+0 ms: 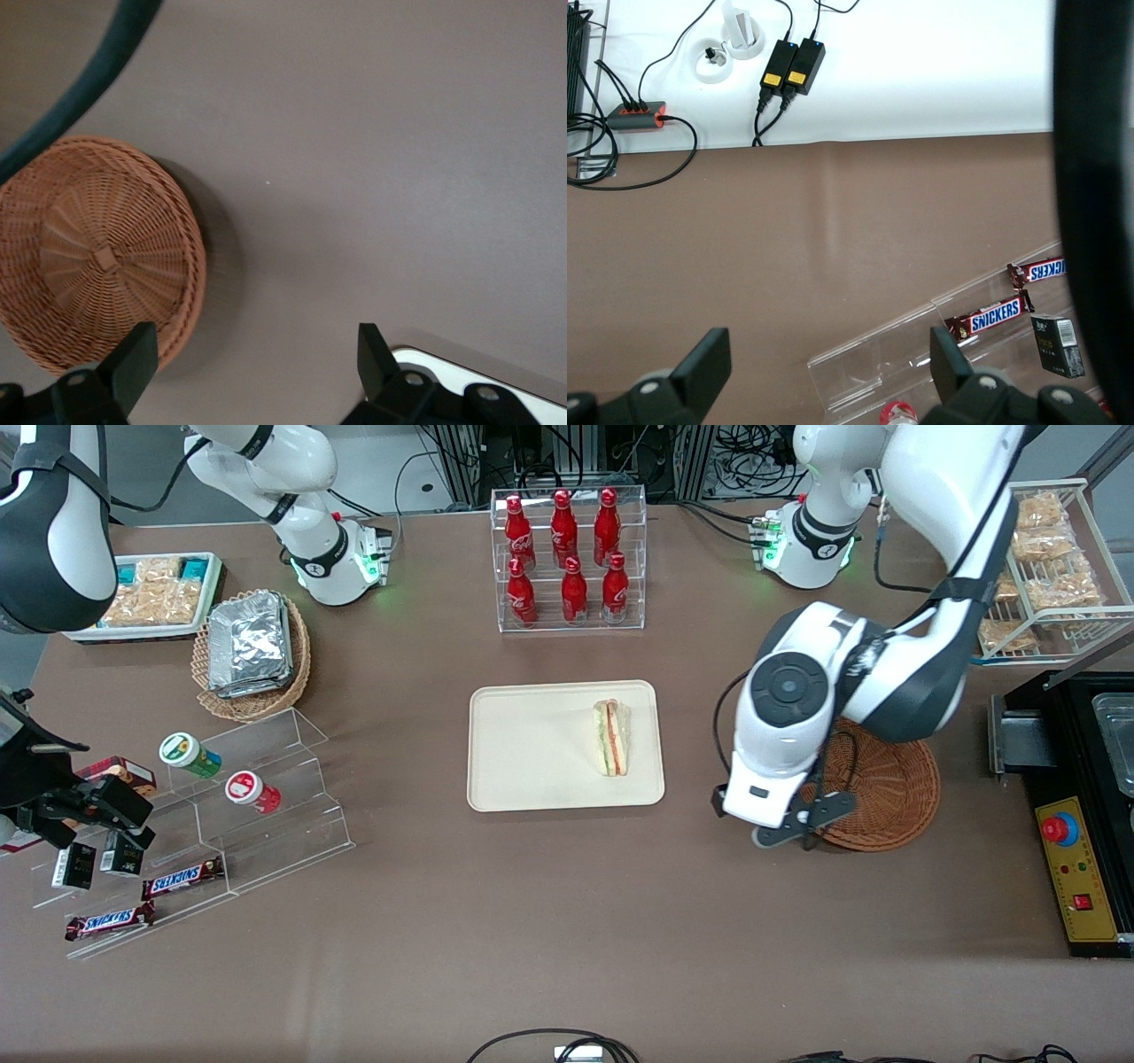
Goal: Place sandwich from basket to tray
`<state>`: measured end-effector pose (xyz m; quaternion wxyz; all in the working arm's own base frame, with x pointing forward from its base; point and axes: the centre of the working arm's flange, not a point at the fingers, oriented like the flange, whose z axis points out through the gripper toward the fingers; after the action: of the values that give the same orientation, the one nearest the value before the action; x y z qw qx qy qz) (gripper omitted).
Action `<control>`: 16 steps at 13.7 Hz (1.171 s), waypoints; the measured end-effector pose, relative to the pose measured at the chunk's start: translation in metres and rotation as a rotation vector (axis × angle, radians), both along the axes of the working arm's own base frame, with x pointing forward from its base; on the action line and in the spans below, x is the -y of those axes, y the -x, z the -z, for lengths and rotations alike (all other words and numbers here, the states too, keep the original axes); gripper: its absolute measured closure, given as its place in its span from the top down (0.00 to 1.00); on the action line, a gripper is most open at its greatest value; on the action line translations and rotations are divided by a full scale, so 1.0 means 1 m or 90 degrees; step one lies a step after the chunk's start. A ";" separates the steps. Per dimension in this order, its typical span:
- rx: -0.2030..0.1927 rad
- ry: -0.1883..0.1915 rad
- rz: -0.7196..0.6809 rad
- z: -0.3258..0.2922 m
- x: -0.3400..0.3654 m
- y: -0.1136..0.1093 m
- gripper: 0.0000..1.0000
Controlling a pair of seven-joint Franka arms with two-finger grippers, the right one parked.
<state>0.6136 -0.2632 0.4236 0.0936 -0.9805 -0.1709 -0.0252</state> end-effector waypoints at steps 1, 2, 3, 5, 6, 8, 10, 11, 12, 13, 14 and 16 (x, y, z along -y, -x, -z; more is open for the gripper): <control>-0.004 0.006 0.004 -0.011 -0.012 -0.001 1.00; -0.011 0.011 0.009 -0.024 -0.029 -0.003 1.00; -0.019 0.022 0.017 -0.038 -0.050 -0.004 1.00; -0.028 0.045 0.041 -0.072 -0.095 -0.004 1.00; -0.036 0.049 0.056 -0.090 -0.117 0.001 1.00; -0.058 0.055 0.098 -0.121 -0.152 0.015 1.00; -0.074 0.066 0.164 -0.148 -0.177 0.031 1.00; -0.078 0.067 0.205 -0.159 -0.186 0.038 1.00; -0.078 0.066 0.237 -0.168 -0.192 0.045 1.00; -0.079 0.065 0.257 -0.173 -0.196 0.052 1.00; -0.080 0.065 0.269 -0.176 -0.199 0.059 1.00; -0.082 0.078 0.294 -0.180 -0.208 0.070 1.00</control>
<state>0.5435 -0.0550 0.6039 0.0360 -0.9970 0.0630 0.0270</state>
